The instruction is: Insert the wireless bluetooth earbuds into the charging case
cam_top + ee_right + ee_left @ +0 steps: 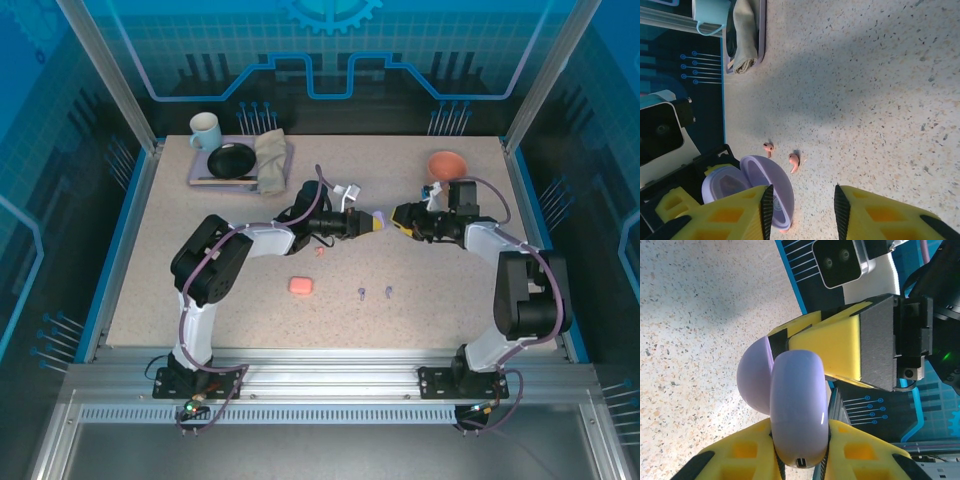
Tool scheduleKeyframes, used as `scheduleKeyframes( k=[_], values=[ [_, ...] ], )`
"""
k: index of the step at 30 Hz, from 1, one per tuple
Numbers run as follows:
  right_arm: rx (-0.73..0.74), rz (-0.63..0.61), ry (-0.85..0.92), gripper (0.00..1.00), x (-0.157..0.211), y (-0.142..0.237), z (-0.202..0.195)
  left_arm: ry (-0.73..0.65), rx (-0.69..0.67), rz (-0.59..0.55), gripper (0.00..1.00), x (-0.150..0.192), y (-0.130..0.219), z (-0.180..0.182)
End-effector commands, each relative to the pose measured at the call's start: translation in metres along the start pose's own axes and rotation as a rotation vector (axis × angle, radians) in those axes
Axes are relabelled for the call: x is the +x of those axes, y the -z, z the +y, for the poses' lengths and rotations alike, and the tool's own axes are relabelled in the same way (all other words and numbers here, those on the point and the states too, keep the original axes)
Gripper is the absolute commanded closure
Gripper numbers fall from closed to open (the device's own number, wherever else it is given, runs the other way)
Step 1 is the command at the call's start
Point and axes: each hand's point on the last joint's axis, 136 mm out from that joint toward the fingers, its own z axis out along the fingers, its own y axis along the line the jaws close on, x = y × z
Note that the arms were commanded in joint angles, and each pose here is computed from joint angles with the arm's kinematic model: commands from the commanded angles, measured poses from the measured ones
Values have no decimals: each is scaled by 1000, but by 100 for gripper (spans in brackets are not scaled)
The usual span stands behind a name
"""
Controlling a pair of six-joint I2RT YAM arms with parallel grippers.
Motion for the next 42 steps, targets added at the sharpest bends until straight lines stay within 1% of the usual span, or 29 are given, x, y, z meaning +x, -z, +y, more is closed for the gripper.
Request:
scheduleKeyframes(
  k=[1,12,18,24,28,31,35,40,42],
  values=[
    [-42,42,18,61,6,-6,6,-69,51,-7,81,-13,3,-24],
    [-79,97,33,63,20,-14,9,-67,62,-11,81,-16,1,-25],
    [-105,124,35,69,20,-19,10,-64,89,-11,81,-17,0,-30],
    [-124,141,45,79,17,-20,15,-60,117,-1,81,-15,0,-34],
    [-142,151,48,82,16,-21,19,-58,133,-1,81,-16,0,-38],
    [-151,156,52,88,15,-21,21,-54,140,-7,81,-17,0,-38],
    [-153,158,56,100,15,-19,23,-50,150,-15,81,-19,0,-40],
    [-146,153,57,100,13,-18,25,-47,150,-17,80,-20,-1,-40],
    [-144,148,57,100,11,-18,26,-46,145,-20,77,-21,-1,-39]
  ],
)
